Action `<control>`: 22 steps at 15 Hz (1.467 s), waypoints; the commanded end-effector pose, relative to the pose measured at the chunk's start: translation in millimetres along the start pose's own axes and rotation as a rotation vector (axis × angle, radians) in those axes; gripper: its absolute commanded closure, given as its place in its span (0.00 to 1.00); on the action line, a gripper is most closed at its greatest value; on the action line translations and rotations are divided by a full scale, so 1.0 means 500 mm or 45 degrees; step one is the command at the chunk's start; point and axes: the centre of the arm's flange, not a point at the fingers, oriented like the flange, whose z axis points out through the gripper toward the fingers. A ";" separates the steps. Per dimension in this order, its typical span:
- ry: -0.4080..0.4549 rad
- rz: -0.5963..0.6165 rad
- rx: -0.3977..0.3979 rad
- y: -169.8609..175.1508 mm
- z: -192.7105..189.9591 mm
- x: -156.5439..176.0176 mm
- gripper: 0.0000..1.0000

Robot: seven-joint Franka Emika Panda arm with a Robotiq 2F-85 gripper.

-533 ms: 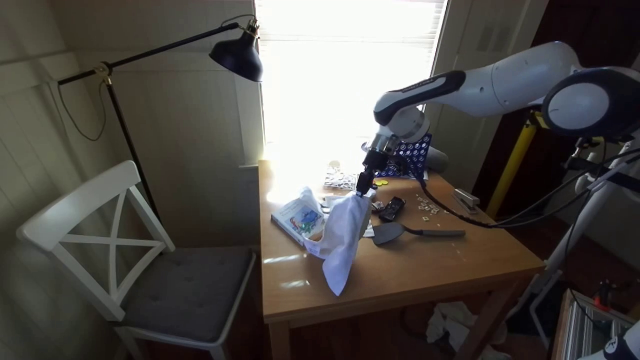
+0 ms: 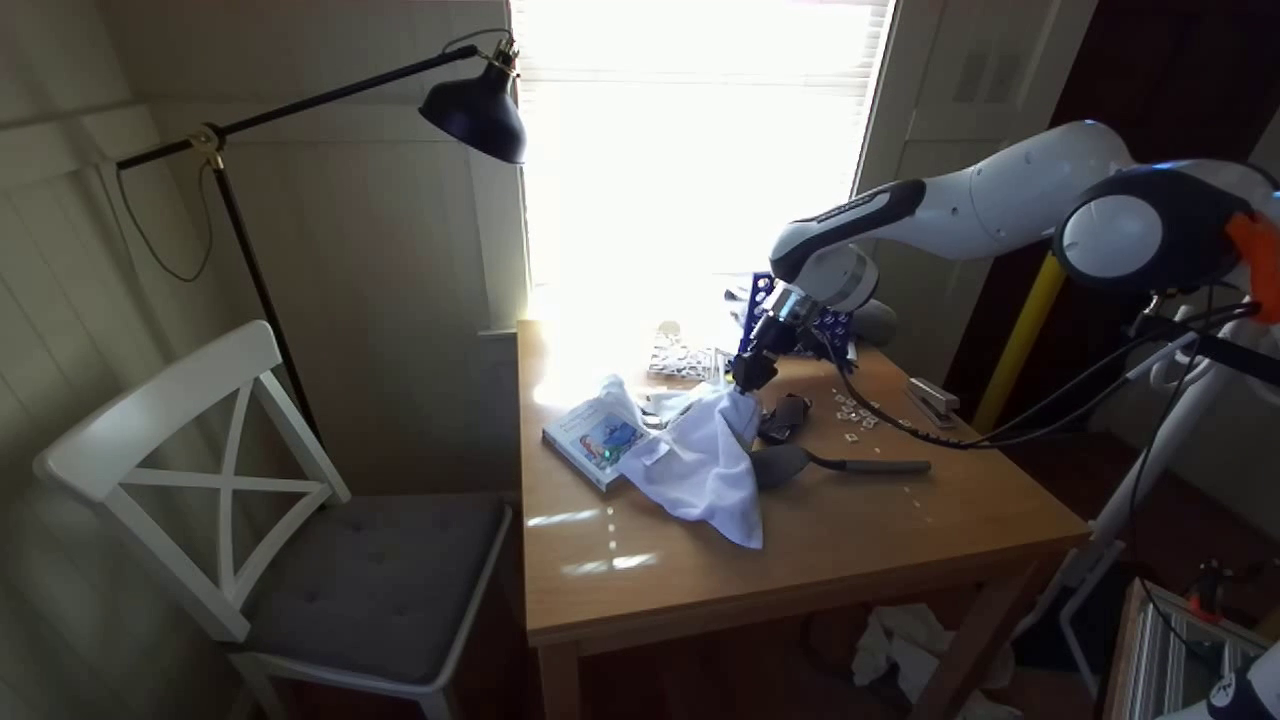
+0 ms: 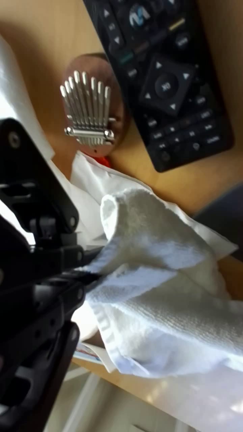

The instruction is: Fold the towel

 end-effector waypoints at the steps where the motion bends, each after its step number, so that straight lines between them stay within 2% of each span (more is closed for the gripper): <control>1: 0.083 0.160 -0.174 -0.022 0.005 0.016 0.98; 4: -0.024 0.101 -0.183 -0.086 0.046 0.033 0.98; 10: -0.271 -0.244 -0.051 -0.288 0.143 0.034 0.98; 14: -0.457 -0.392 0.006 -0.364 0.204 0.017 0.98; 15: -0.504 -0.403 -0.003 -0.373 0.223 0.015 0.98; 18: -0.580 -0.473 -0.162 -0.368 0.295 -0.002 0.98; 20: -0.587 -0.576 -0.257 -0.361 0.341 -0.018 0.98; 22: -0.538 -0.677 -0.298 -0.366 0.377 -0.032 0.98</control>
